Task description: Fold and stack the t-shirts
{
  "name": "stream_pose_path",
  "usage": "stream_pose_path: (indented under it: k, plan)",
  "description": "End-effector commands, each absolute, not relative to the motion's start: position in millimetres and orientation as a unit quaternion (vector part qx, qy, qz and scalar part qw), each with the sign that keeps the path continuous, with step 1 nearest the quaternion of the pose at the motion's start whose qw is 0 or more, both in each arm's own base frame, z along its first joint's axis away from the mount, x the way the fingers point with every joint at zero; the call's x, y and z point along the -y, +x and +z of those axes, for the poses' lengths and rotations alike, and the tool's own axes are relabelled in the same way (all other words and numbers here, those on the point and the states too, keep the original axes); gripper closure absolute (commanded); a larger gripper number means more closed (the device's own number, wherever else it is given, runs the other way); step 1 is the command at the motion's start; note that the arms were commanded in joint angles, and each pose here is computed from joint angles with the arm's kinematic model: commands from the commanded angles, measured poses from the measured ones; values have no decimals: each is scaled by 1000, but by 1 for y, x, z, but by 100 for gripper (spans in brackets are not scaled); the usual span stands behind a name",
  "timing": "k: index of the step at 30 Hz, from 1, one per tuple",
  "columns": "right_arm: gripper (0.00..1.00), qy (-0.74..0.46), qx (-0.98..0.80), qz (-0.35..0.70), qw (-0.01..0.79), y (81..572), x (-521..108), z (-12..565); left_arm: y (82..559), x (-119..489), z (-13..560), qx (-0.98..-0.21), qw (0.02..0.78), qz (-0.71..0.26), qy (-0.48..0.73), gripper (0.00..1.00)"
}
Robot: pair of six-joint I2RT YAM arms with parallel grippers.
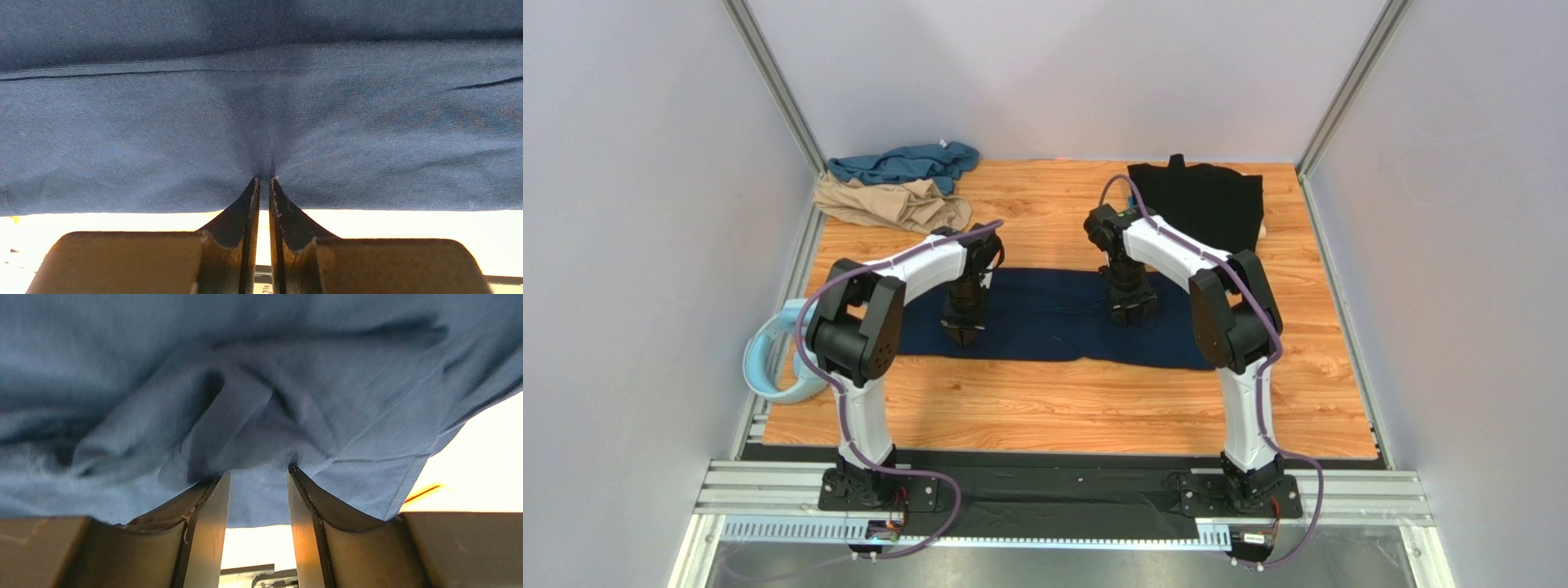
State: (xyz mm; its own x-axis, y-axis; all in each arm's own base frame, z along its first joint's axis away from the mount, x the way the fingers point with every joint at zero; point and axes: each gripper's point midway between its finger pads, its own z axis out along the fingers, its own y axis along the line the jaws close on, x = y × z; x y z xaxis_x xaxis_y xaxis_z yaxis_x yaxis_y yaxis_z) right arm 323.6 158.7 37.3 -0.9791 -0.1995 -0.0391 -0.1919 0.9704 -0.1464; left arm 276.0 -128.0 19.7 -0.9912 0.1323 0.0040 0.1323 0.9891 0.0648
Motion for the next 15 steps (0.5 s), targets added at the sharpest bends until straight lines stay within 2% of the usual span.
stream_pose_path:
  k: [1, 15]
  plan:
    - [56, -96, -988, -99, 71, 351, -156, 45, 279, 127, 28, -997, 10, 30, 77, 84]
    - [57, -92, -983, -129, 96, 369, -151, 50, 275, 127, 26, -997, 5, 28, 76, 84]
